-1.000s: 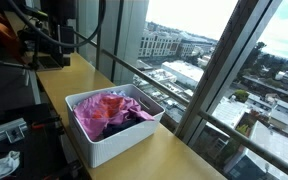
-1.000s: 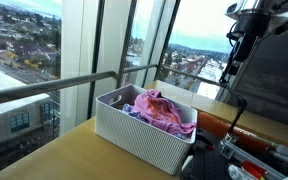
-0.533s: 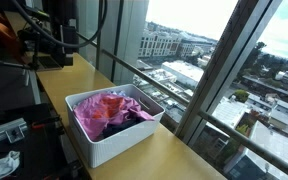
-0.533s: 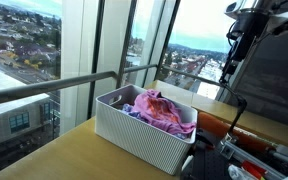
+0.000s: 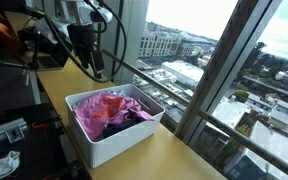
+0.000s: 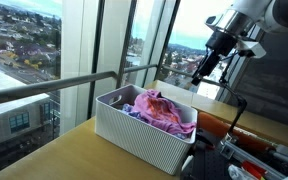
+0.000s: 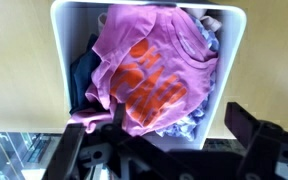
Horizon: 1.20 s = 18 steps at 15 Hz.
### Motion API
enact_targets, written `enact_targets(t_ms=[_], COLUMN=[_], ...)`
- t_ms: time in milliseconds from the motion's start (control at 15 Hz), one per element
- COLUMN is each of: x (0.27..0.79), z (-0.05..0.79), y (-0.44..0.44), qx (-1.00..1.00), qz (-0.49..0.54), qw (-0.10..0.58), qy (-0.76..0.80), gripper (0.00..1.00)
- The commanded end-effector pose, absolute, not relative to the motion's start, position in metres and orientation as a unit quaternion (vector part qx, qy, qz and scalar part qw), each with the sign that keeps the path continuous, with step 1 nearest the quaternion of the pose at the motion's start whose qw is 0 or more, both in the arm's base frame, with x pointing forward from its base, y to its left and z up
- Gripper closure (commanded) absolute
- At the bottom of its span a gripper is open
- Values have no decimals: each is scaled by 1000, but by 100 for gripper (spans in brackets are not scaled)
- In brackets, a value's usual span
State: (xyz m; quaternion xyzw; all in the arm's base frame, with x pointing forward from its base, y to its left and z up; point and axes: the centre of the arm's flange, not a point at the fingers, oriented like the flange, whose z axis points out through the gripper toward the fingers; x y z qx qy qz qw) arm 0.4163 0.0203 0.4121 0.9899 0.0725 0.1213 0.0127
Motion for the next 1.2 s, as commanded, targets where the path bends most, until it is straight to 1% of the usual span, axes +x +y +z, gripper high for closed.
enact_targets(t_ms=[0,267,600,867,1133], x=[457,490,522,549,565], z=[362,307,236,201,152], y=[37,54,42,25,17], qx=[981,974,977,980,986], qz=[151,155,114,94,61], qw=[48,78,105,106,90], qy=[111,145,149,138,130], gripper=[0,0,0,0,0])
